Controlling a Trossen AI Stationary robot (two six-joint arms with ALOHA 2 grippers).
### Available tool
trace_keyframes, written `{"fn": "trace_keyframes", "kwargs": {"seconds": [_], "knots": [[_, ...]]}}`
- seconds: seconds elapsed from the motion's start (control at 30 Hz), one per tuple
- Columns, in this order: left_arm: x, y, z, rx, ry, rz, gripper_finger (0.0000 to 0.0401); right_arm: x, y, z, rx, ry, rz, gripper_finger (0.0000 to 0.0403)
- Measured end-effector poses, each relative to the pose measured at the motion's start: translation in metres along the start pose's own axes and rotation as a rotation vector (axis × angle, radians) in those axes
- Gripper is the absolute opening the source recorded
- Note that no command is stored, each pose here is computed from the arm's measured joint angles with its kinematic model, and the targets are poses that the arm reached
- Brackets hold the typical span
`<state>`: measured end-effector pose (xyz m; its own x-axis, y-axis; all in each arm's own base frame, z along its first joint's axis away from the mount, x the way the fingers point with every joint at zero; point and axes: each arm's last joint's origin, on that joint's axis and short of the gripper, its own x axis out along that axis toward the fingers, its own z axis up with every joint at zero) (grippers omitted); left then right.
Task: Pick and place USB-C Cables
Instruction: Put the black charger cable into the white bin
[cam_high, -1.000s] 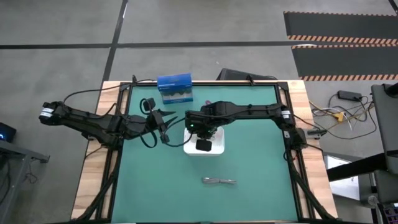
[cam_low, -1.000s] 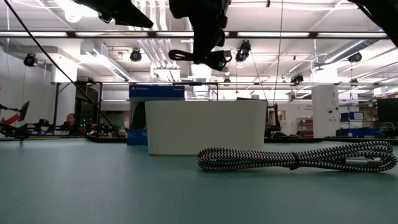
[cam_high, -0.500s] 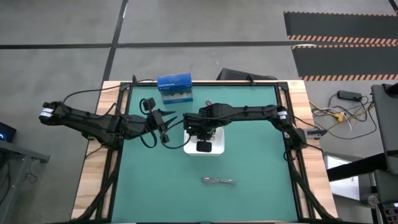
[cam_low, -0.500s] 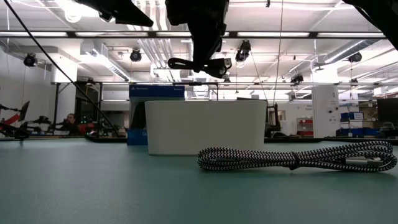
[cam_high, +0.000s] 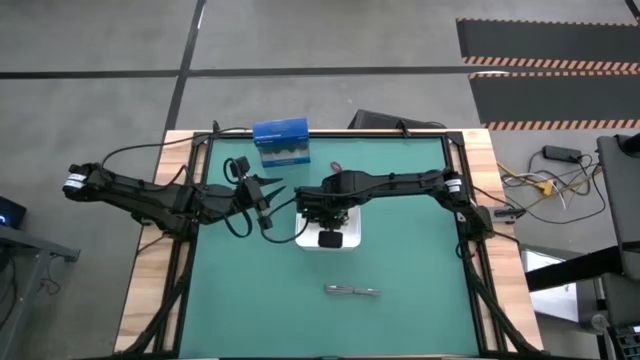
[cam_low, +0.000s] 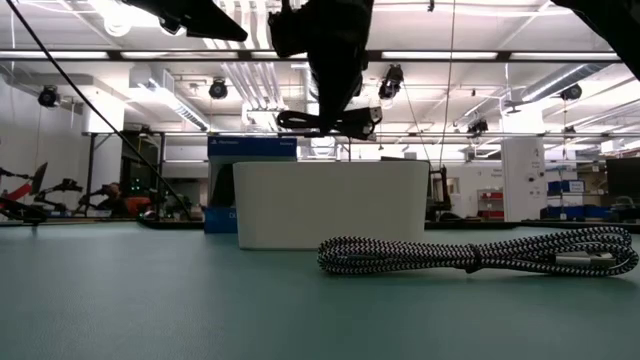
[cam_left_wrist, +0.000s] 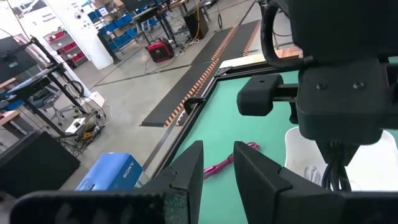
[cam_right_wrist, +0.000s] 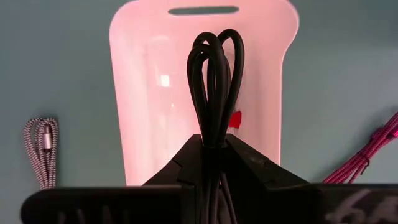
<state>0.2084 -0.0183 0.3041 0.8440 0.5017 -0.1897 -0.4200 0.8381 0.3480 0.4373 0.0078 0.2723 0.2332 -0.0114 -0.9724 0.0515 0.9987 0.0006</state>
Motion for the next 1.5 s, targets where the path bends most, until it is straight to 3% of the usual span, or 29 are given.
{"fn": "trace_keyframes", "kwargs": {"seconds": [1.5], "knots": [[0.000, 0.000, -0.001, 0.002, 0.002, -0.001, 0.0073, 0.062, 0.013, -0.016, 0.059, 0.039, 0.125, 0.0043]]}}
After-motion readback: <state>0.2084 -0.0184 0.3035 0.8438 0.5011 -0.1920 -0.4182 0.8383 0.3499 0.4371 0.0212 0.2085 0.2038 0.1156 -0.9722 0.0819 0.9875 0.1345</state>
